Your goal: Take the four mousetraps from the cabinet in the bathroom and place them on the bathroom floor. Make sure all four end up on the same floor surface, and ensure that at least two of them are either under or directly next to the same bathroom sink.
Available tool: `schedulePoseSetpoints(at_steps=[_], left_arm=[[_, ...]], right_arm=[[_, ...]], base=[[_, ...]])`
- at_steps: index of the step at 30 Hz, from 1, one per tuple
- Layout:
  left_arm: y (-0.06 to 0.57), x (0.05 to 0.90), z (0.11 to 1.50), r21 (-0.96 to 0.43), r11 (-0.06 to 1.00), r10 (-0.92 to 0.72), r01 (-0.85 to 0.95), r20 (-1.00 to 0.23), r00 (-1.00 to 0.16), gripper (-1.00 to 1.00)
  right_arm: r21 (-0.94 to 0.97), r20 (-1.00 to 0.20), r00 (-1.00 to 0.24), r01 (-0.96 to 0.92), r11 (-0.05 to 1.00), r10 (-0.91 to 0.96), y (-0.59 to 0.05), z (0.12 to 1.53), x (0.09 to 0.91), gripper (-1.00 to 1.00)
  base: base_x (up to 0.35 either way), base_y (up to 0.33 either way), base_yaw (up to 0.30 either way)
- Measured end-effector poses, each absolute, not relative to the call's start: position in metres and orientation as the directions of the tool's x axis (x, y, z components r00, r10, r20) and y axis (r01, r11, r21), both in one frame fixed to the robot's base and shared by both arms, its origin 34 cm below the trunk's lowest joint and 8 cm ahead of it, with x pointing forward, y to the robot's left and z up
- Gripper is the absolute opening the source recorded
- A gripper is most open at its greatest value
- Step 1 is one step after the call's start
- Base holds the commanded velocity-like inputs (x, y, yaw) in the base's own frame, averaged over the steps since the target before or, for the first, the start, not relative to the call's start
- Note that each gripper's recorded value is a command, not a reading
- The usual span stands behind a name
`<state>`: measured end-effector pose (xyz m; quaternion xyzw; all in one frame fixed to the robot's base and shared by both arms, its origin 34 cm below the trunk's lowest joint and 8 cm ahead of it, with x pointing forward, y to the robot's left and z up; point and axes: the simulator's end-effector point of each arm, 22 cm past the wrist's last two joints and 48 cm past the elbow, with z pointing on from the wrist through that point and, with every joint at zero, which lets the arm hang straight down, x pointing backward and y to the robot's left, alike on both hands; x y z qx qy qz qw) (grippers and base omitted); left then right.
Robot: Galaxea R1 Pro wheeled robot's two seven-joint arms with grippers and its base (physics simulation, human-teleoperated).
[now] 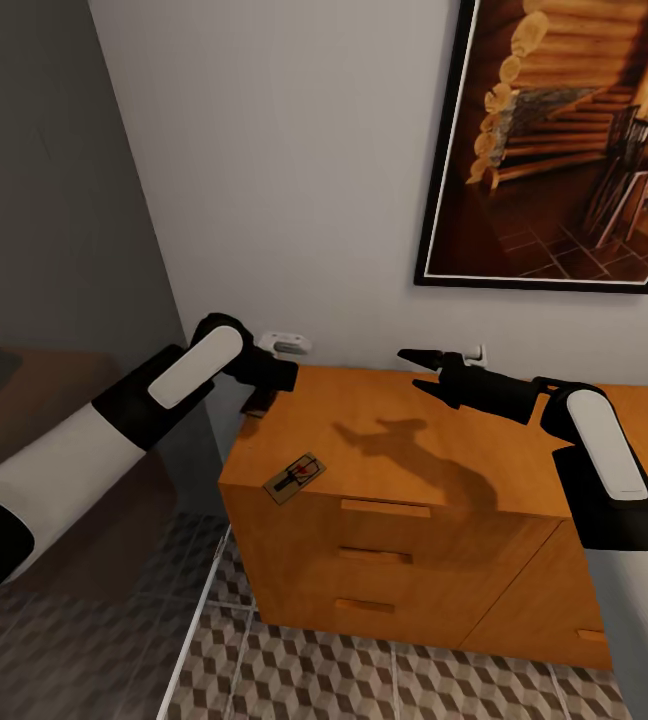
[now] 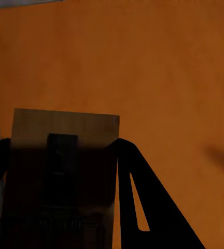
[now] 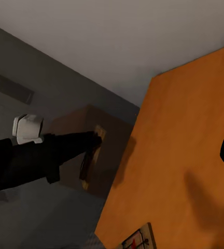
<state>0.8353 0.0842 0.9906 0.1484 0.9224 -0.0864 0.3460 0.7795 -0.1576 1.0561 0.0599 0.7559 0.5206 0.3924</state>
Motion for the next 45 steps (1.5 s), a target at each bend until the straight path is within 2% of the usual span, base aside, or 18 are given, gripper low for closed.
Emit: schedulePoseSetpoints(at_steps=[6, 28, 40, 45], left_arm=[[0.08, 0.835, 0.993, -0.06, 0.938, 0.216, 0.341, -0.668, -0.712, -1.0], [0.086, 0.837, 0.99, -0.056, 0.943, 0.211, 0.329, -0.663, -0.718, -1.0], [0.088, 0.836, 0.987, -0.05, 0.944, 0.215, 0.327, -0.659, -0.721, -1.0], [0.088, 0.836, 0.985, -0.049, 0.944, 0.216, 0.327, -0.657, -0.722, -1.0]], right_arm=[[0.834, -0.53, -0.685, -0.317, 0.451, 0.499, -0.158, 1.056, 0.78, 1.0], [0.834, -0.53, -0.684, -0.313, 0.454, 0.502, -0.159, 1.054, 0.781, 1.0], [0.831, -0.531, -0.685, -0.307, 0.463, 0.499, -0.16, 1.052, 0.781, 1.0], [0.807, -0.541, -0.683, -0.257, 0.531, 0.491, -0.168, 1.037, 0.786, 1.0]], base=[[-0.115, 0.0, 0.0], [-0.311, 0.0, 0.0], [-0.041, 0.0, 0.0], [-0.001, 0.0, 0.0]])
